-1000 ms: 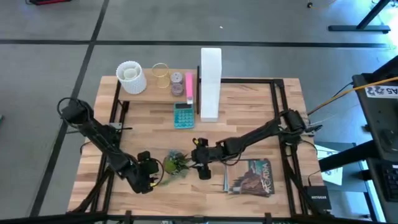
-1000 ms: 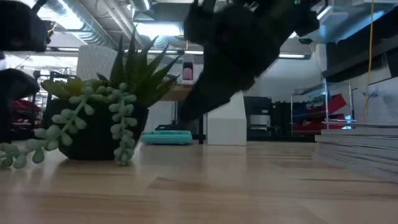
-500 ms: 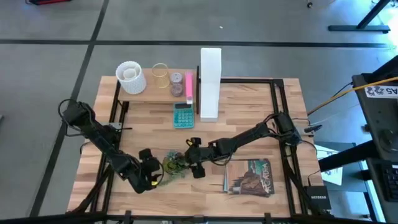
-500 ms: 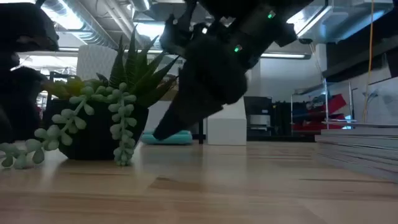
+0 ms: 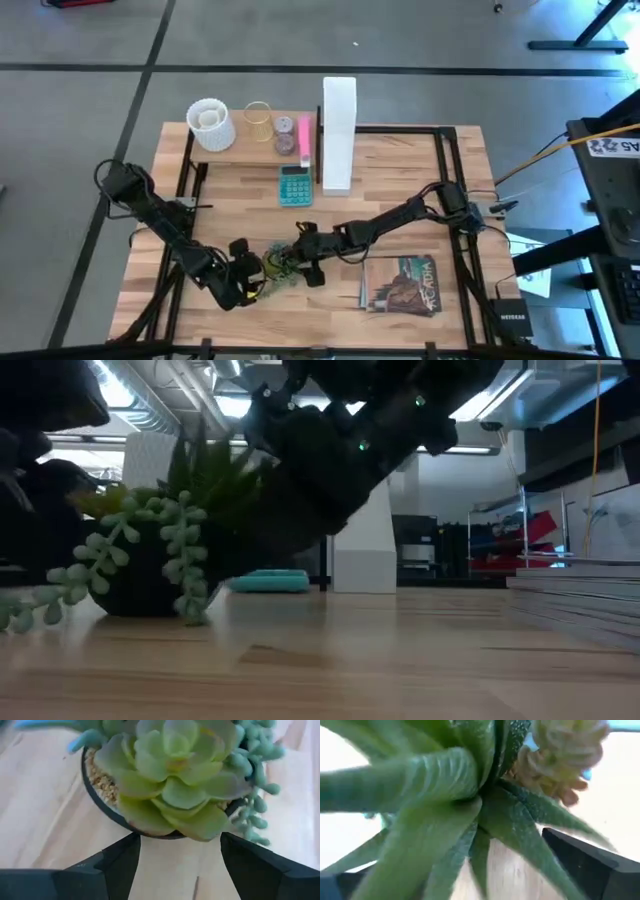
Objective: Stock shelves
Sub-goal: Put the plant pot under the shelf
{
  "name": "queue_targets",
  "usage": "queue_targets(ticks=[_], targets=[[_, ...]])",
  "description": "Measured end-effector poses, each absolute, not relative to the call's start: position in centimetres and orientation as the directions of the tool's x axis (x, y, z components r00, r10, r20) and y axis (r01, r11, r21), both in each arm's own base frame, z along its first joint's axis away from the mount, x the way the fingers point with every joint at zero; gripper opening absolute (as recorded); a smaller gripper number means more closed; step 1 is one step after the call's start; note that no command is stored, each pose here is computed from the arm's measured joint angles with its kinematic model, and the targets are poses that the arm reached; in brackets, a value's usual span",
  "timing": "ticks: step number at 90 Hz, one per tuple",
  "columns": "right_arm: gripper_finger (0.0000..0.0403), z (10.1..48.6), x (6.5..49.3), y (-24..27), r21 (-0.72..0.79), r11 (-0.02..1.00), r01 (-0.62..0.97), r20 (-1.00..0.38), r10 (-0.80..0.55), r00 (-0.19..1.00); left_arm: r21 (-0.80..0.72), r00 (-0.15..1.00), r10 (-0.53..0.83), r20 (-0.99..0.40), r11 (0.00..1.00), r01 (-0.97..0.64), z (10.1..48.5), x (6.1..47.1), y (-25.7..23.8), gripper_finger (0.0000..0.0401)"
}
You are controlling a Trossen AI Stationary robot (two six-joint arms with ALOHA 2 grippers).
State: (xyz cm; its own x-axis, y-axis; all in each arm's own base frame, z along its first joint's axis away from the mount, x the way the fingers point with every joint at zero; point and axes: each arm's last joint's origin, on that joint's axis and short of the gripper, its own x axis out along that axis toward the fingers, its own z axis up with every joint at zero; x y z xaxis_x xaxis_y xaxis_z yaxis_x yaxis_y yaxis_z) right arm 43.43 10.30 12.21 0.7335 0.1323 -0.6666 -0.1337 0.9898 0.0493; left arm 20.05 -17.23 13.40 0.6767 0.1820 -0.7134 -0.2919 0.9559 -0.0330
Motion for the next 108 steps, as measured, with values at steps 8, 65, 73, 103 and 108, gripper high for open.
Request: queue_targets(ticks=[8, 65, 73, 103, 108], targets=[[0.0319, 12.1, 43.7, 10.4, 0.052, 0.989, -0.135, -0.648, 0.137, 0.749, -0.026, 0.67, 0.195, -0.716, 0.952, -0.304, 13.3, 20.2, -16.9, 0.0268], [0.0319, 11.2, 44.8, 10.7, 0.101, 0.991, -0.082, -0.644, 0.128, 0.754, 0.02, 0.676, 0.203, -0.708, 0.963, -0.267, 13.4, 20.8, -16.5, 0.027], [0.0319, 11.7, 45.2, 10.8, 0.108, 0.991, -0.073, -0.648, 0.126, 0.751, 0.011, 0.673, 0.202, -0.712, 0.961, -0.276, 13.4, 20.7, -16.5, 0.027], [0.0319, 15.7, 47.4, 10.4, 0.043, 0.999, -0.028, -0.638, 0.049, 0.768, 0.12, 0.592, 0.307, -0.745, 0.935, -0.333, 15.0, 19.5, -15.7, 0.027], [0.0319, 15.9, 47.5, 10.2, 0.04, 0.999, -0.028, -0.635, 0.048, 0.771, 0.14, 0.593, 0.319, -0.74, 0.934, -0.328, 15.6, 19.3, -15.7, 0.027]])
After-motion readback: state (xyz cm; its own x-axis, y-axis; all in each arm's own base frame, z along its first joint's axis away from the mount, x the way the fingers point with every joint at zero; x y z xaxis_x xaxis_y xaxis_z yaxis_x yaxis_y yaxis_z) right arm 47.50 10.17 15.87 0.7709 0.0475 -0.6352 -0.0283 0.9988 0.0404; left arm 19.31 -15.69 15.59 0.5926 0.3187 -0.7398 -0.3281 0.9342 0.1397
